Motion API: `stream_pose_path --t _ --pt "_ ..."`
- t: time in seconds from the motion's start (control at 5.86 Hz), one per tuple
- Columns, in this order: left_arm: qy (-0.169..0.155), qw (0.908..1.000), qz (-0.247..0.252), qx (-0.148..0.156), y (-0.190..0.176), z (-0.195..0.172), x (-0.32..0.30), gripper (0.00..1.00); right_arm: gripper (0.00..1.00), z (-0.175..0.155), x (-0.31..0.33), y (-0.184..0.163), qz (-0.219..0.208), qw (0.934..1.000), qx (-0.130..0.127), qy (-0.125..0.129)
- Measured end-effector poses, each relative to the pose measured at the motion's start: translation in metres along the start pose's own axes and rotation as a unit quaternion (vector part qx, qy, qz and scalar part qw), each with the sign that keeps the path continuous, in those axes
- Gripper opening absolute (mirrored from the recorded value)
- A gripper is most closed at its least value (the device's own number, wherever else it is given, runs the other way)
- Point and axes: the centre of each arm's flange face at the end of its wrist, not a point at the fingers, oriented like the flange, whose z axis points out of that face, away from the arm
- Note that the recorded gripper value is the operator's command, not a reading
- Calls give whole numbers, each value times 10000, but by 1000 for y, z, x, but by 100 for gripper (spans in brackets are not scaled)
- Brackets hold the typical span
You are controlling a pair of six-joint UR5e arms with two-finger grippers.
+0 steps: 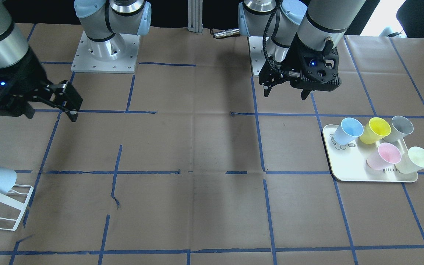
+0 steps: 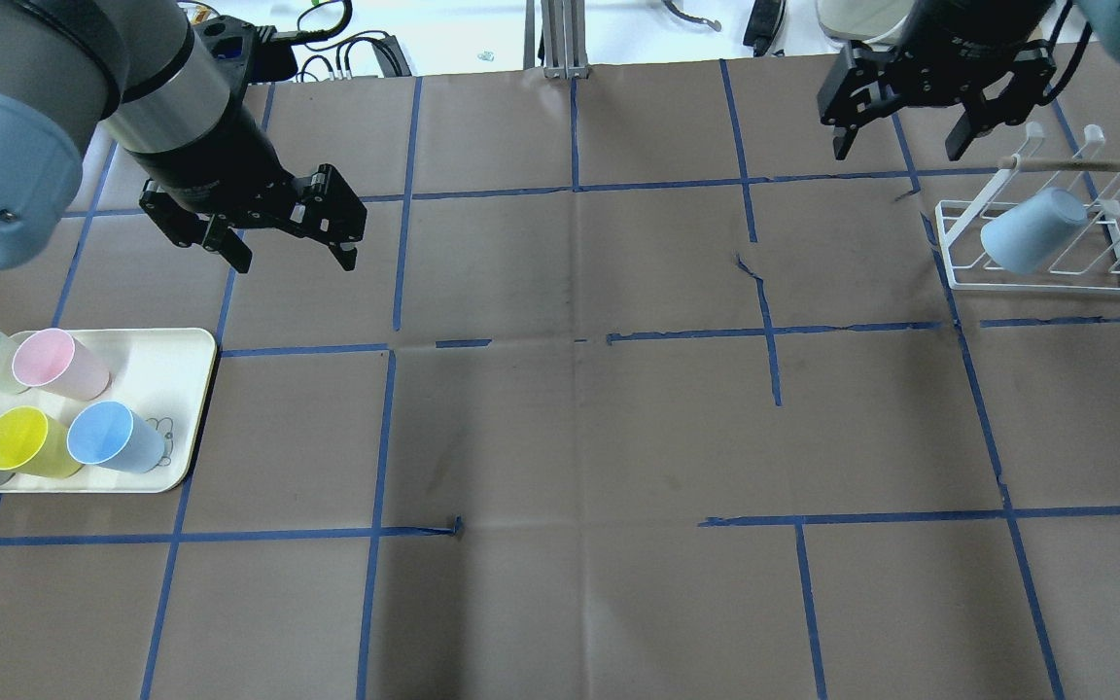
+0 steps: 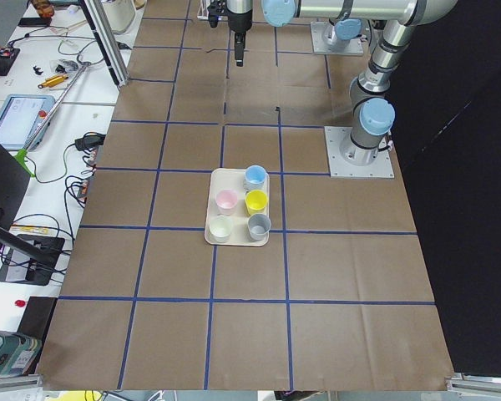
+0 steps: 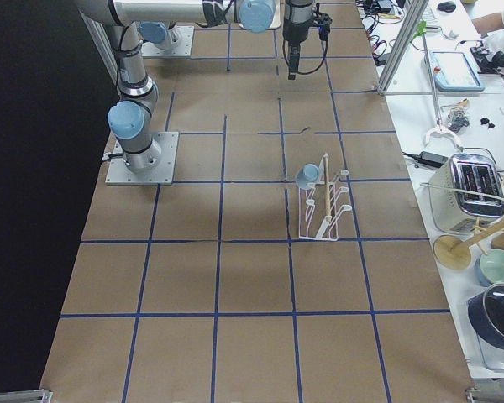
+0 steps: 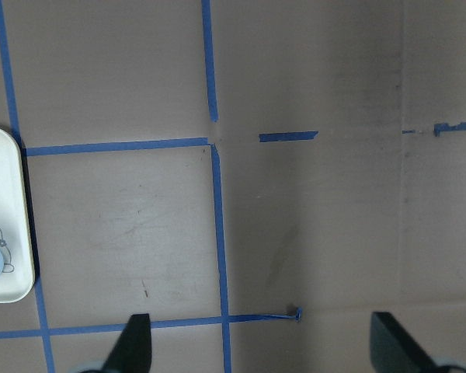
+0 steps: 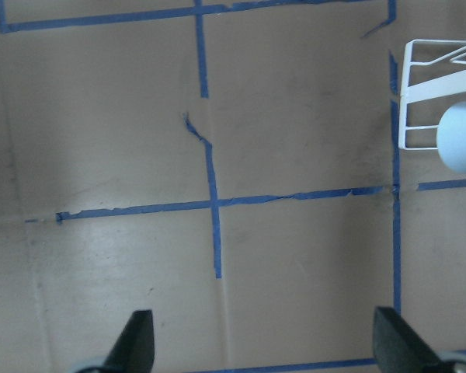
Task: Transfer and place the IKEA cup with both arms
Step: 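Move the right gripper down toward the light blue cup on the rack, then close the right gripper on the light blue cup's base on the rack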
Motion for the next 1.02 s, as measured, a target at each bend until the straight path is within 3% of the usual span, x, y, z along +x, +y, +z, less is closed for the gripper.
stream_pose_path --t 0.34,0.68,1.02 --pt "0 10000 -4 -1 0 0 0 98 100 34 95 -40 -479 9988 60 26" --pt "0 10000 -2 -3 0 0 0 98 100 91 182 -71 -1065 9943 -46 3" --pt "0 10000 0 -6 0 0 0 98 100 135 216 -83 -1538 9879 -192 -66"
